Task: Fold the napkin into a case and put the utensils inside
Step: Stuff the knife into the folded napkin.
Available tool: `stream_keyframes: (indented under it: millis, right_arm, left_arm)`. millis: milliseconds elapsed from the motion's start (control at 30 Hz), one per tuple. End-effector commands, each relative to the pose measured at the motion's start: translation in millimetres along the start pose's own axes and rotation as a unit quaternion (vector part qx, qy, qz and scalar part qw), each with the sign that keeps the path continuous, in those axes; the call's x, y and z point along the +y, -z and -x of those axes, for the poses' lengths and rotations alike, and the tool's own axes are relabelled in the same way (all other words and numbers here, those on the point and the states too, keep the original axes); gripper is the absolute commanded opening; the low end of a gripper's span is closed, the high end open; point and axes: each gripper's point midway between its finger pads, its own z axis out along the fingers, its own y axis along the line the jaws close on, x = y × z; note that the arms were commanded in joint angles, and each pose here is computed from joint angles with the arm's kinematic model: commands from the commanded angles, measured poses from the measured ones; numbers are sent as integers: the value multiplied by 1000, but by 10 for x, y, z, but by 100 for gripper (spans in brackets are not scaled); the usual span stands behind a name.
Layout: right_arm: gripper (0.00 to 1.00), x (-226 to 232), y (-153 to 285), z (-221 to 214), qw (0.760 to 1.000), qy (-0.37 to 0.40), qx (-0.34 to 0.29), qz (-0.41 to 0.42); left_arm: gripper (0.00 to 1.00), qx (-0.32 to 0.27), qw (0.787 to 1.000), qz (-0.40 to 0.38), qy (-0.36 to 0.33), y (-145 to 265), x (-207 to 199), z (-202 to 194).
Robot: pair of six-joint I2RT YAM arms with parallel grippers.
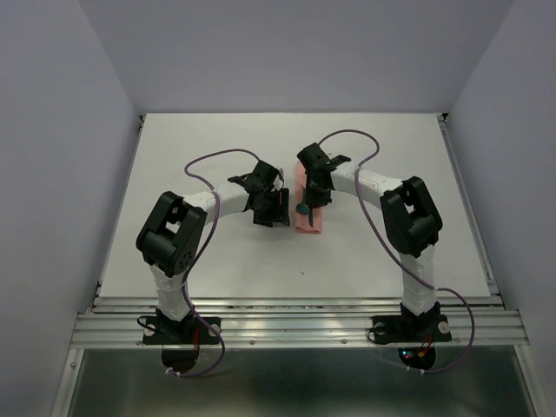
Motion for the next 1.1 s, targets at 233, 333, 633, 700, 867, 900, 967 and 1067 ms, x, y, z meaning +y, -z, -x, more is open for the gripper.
stream_keyframes:
  millis: [233, 333, 633, 700, 867, 900, 967, 1067]
  right_arm:
    - [23, 3, 181, 116, 999, -16, -27, 17]
    - [25, 4, 242, 148, 999, -13, -33, 19]
    - [24, -72, 268, 50, 1000, -12, -25, 15]
    - [23, -89, 247, 6, 1000, -12, -20, 13]
    - [23, -60, 226, -14, 1000, -13, -18, 22]
    - [23, -21, 225, -33, 1000, -8, -17, 25]
    - [22, -14, 201, -41, 1000, -7, -14, 25]
    - [22, -13, 199, -25, 1000, -6, -16, 23]
  left_arm:
    - [68, 19, 1000, 18, -4, -24, 116, -92]
    - [68, 20, 1000, 18, -5, -30, 110, -90]
    - [68, 21, 1000, 18, -8, -35, 106, -82]
    - [68, 22, 1000, 18, -9, -40, 104, -74]
    - [68, 23, 1000, 18, -10, -50, 105, -72]
    - [68, 22, 1000, 18, -10, -49, 102, -66]
    - [68, 21, 1000, 18, -9, -49, 99, -62]
    - [68, 23, 1000, 20, -9, -54, 115, -77]
